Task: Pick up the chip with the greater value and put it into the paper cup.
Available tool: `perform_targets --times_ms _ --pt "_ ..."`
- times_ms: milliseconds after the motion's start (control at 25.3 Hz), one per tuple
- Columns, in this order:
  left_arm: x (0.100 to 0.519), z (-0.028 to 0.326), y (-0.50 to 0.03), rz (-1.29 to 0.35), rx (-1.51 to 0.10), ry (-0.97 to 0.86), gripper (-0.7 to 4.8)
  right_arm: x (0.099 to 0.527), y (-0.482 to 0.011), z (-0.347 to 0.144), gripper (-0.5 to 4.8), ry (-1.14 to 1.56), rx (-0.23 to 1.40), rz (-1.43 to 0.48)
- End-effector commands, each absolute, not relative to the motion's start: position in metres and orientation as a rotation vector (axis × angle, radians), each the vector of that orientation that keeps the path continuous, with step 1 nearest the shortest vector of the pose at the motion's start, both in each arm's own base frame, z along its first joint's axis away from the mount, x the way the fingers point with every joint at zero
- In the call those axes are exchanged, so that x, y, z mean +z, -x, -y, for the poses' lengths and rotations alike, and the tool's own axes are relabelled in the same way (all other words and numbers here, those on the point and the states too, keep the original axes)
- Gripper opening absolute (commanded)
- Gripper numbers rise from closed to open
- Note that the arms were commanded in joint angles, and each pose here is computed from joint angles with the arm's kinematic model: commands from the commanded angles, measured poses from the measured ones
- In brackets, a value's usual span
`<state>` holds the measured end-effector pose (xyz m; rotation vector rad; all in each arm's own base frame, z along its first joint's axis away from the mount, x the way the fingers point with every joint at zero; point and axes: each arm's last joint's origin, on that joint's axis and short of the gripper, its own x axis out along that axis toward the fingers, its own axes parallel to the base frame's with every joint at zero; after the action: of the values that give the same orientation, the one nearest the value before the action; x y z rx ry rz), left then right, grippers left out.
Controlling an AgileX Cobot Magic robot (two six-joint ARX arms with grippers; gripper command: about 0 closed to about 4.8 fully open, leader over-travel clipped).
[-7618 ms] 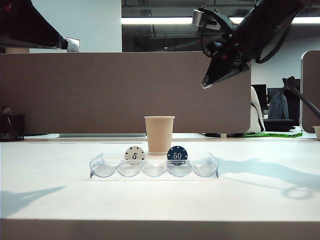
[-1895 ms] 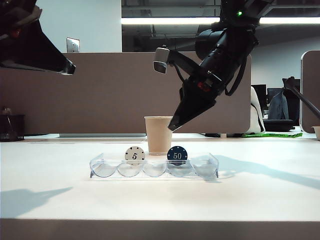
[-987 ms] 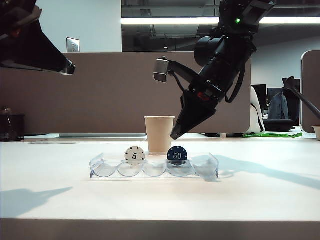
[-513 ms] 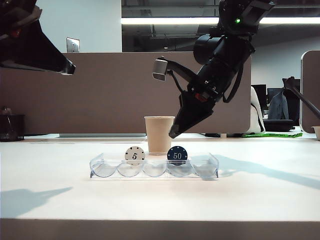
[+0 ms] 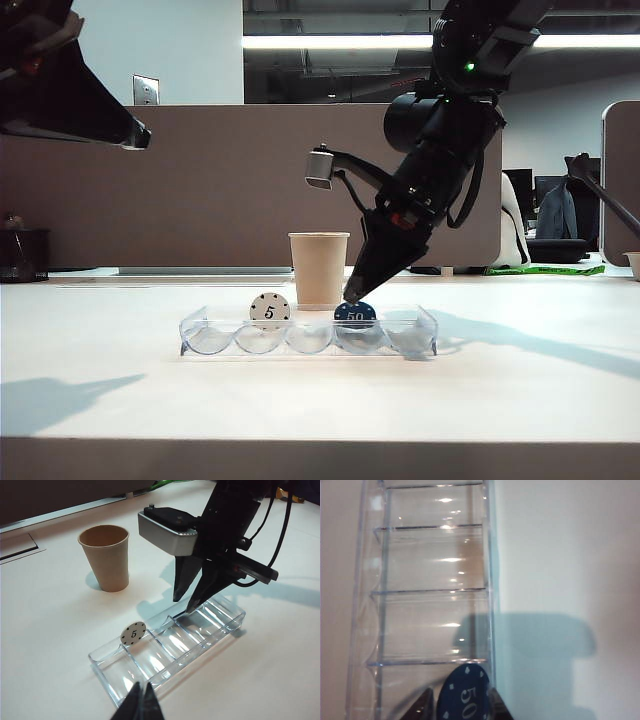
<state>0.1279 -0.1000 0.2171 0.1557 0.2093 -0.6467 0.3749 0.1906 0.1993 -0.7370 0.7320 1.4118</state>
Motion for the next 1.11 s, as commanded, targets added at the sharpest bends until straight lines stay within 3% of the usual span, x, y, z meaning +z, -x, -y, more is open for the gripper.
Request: perform_targets --times_ms 39,750,829,1026,1105 --pt "0.2191 0.1003 -0.1279 -0.201 -0.652 -0.149 -0.05 0.2026 -0.3754 -0.1910 1.49 0.732 1.410 -0.717" --pt "0.2190 0.1003 -0.1279 -0.201 -0.652 -0.149 -0.05 0.2027 -0.3778 -0.1910 1.41 0.770 1.373 -0.712" --pt "0.2190 0.1003 -0.1279 -0.201 -0.652 -0.149 -0.05 0.2027 -0.3778 -0.1910 0.87 0.770 1.373 -0.712" --pt "0.2190 0.1003 -0.1279 -0.201 -0.652 -0.149 -0.05 0.2027 -0.3777 -0.1910 0.79 0.764 1.370 -0.717" --pt "0.2190 0.1004 -0.1279 -0.202 -0.652 -0.149 -0.04 0.2027 -0.3777 -0.1910 0.46 0.764 1.370 -0.718"
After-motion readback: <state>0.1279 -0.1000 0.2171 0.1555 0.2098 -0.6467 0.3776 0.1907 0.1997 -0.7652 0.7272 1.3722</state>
